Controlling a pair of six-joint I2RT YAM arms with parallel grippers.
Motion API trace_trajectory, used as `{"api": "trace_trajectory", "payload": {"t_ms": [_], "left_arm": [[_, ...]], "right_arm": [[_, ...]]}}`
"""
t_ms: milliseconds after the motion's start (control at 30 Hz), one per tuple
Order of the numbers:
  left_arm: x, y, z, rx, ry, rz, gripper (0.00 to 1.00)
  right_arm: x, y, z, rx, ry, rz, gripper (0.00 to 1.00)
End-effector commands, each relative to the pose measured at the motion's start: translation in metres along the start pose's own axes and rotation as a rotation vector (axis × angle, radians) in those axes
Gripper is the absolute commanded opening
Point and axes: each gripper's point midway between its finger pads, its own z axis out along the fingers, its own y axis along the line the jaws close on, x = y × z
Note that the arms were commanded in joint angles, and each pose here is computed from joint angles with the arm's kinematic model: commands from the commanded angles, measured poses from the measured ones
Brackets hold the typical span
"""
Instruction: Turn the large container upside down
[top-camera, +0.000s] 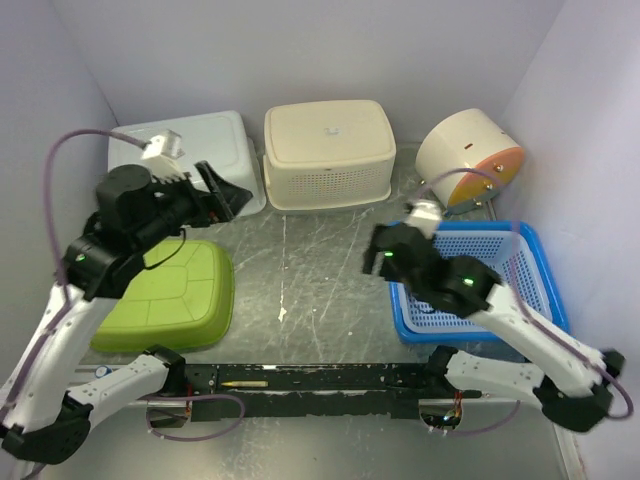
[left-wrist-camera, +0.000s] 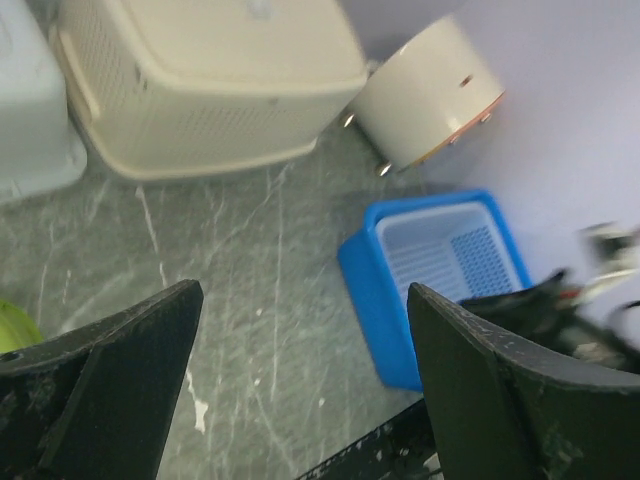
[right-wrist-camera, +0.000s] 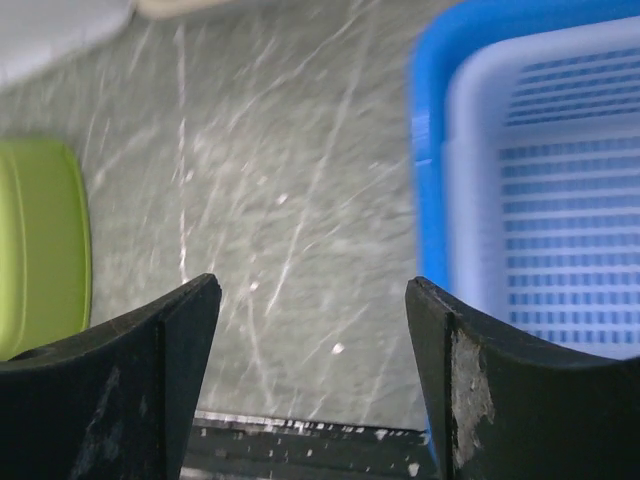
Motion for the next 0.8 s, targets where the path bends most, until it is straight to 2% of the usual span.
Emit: {"api": "trace_trajectory", "payload": {"t_ms": [0, 133, 300, 533, 767], "left_arm": [[0.068, 0.021, 0.039, 0.000, 0.212, -0.049, 0.93], [0.108, 0.026, 0.055, -0.007, 0.306, -0.049, 0.93], [0.143, 0.016, 0.063, -0.010, 0.398, 0.004, 0.93], [0.156, 0.012, 0.063, -0.017, 0.421, 0.020, 0.93], [0.158, 0.020, 0.059, -0.051, 0.424, 0.041, 0.94]], "right_arm": [[-0.011, -0.091, -0.016, 0.223, -0.073, 0.066, 0.73], [-0.012, -0.125, -0.008, 0.310, -0.031, 0.115, 0.69], [-0.025, -0.128, 0.022, 0.293, 0.010, 0.240, 0.69], [-0.045, -0.136, 0.082, 0.216, 0.044, 0.422, 0.69], [-0.023, -0.131, 0.116, 0.167, 0.129, 0.394, 0.66]]}}
